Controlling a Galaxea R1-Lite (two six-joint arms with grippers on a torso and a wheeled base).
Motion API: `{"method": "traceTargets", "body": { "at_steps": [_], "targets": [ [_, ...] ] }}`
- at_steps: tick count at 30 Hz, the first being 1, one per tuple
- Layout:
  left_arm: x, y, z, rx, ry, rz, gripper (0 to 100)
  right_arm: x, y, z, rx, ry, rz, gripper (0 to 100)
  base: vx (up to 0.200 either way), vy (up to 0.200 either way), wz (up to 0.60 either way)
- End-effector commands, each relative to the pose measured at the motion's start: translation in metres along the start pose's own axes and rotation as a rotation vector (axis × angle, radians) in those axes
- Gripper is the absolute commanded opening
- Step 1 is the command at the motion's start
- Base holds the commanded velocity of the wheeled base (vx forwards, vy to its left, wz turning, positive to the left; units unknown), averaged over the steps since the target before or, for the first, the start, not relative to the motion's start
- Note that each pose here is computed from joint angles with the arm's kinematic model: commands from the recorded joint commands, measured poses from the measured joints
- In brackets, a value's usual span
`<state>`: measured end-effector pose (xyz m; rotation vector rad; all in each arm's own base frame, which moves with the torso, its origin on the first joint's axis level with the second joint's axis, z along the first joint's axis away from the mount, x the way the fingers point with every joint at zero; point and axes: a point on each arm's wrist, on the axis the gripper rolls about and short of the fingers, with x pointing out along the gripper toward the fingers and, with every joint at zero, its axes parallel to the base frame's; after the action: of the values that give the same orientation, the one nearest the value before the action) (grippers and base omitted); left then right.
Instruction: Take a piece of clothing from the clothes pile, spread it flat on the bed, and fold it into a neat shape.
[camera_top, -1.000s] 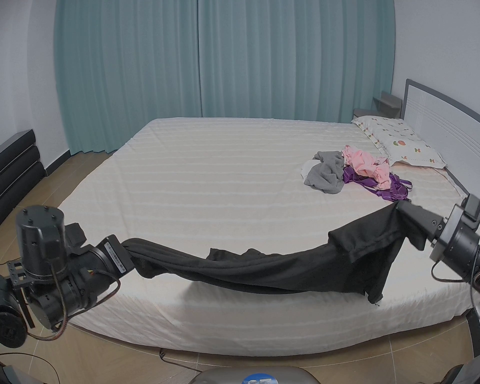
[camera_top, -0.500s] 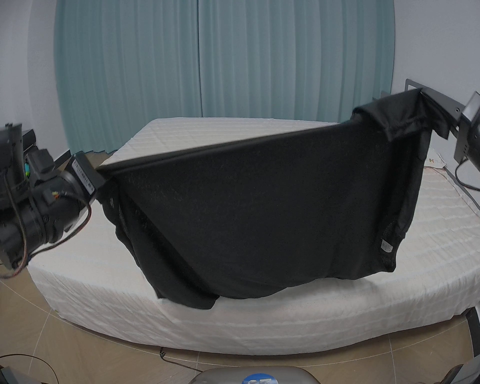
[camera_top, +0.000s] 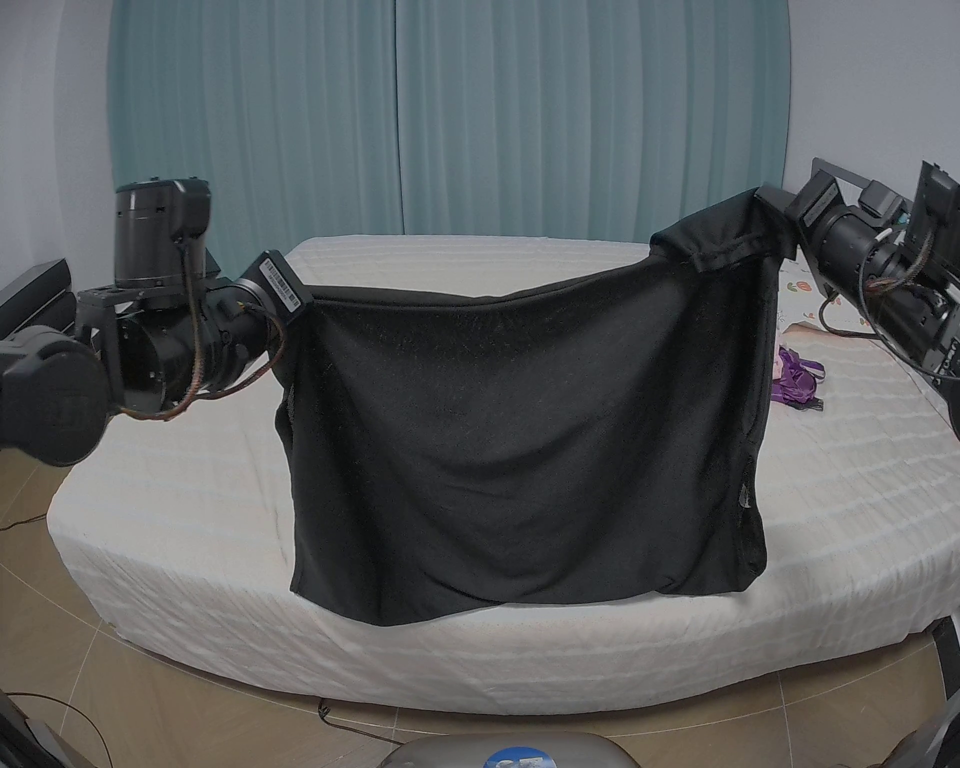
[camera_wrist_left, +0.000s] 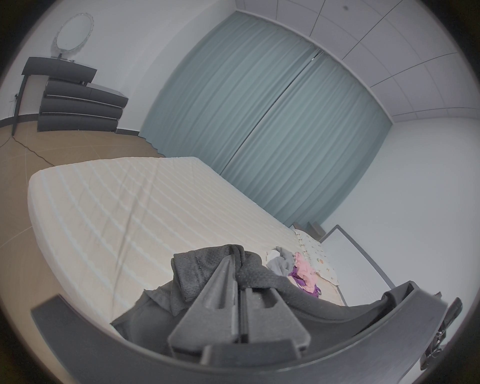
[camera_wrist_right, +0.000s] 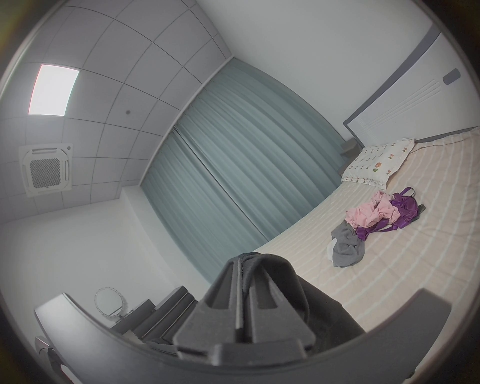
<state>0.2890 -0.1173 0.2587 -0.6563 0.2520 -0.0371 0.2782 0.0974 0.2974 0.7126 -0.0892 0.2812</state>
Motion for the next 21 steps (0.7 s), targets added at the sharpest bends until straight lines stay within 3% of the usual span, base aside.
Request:
{"method": "traceTargets", "body": {
  "at_steps": [1, 8, 13, 21],
  "targets": [
    [0.051, 0.013, -0.018, 0.004, 0.042, 0.076, 0, 0.031, -0.016, -0.024, -0.01, 0.045, -0.044, 0, 0.2, 0.0, 0.0],
    [0.094, 0.033, -0.031, 0.003, 0.082, 0.131, 0, 0.057, -0.035, -0.048, -0.018, 0.089, -0.089, 0, 0.2, 0.0, 0.0],
    [0.12, 0.044, -0.043, -0.049, 0.128, 0.134, 0, 0.077, -0.051, -0.066, -0.022, 0.118, -0.123, 0, 0.2, 0.0, 0.0],
    [0.164, 0.068, -0.074, -0.077, 0.177, 0.193, 0, 0.108, -0.085, -0.109, -0.041, 0.147, -0.227, 0, 0.0, 0.0, 0.0]
  ]
}}
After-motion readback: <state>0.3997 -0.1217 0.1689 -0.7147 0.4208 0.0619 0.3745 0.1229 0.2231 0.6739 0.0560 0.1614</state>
